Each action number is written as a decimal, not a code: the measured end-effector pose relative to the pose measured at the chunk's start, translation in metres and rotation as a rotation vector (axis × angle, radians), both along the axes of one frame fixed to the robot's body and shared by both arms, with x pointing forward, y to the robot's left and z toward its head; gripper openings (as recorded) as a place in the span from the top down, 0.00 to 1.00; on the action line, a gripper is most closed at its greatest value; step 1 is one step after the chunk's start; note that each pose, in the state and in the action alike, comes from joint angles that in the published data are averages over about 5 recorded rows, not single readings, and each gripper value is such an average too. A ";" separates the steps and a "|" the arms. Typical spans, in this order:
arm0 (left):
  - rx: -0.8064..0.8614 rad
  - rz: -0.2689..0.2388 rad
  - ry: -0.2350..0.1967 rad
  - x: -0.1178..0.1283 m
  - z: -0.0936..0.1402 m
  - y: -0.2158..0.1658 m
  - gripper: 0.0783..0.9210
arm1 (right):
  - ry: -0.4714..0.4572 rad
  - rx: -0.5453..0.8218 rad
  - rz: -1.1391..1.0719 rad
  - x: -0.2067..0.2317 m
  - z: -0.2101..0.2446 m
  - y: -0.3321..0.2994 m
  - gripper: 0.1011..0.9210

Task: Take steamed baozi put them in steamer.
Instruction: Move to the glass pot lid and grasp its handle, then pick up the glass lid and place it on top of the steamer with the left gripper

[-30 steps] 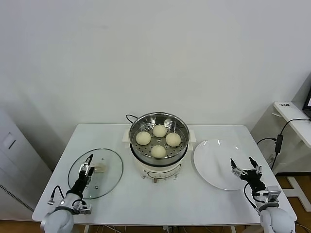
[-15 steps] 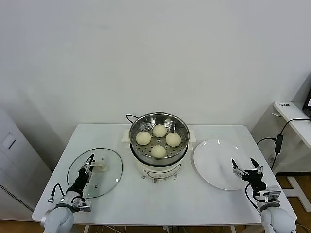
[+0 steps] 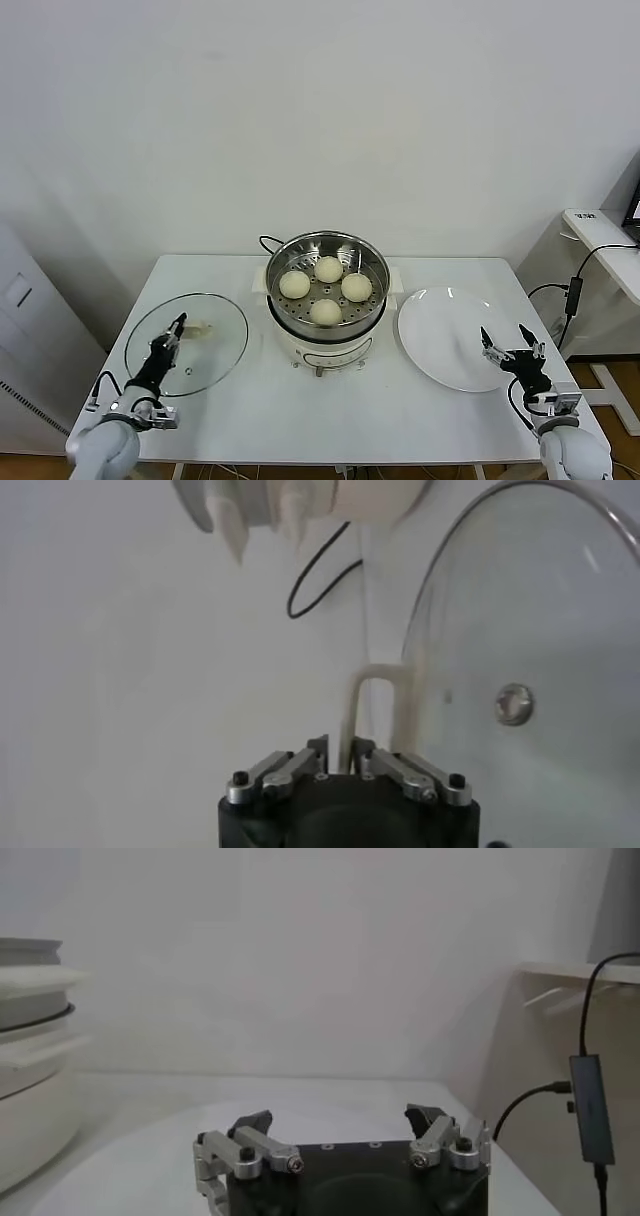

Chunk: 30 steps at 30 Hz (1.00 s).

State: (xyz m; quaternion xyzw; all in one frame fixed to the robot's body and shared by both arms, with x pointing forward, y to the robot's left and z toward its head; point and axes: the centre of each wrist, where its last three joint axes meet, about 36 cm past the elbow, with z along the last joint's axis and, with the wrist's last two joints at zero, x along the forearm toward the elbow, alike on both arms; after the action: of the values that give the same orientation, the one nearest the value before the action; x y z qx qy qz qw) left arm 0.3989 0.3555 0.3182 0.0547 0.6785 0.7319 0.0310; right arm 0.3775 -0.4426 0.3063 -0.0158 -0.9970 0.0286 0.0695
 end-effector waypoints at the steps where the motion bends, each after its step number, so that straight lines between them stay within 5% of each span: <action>1: -0.003 0.000 -0.007 0.000 0.006 0.001 0.96 | 0.000 0.000 0.001 0.000 0.000 0.000 0.12; 14: -0.030 -0.029 -0.101 0.010 0.092 -0.001 0.96 | -0.009 0.002 0.018 0.000 0.007 0.003 0.12; 30: -0.072 0.014 -0.099 0.018 0.155 -0.074 0.96 | -0.014 0.003 0.044 0.007 0.013 0.010 0.12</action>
State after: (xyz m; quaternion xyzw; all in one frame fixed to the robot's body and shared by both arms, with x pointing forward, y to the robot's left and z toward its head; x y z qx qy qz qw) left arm 0.4168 0.2818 0.4728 0.0123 0.7024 0.7090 0.0614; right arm 0.3847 -0.4328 0.3192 0.0059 -0.9977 0.0285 0.0617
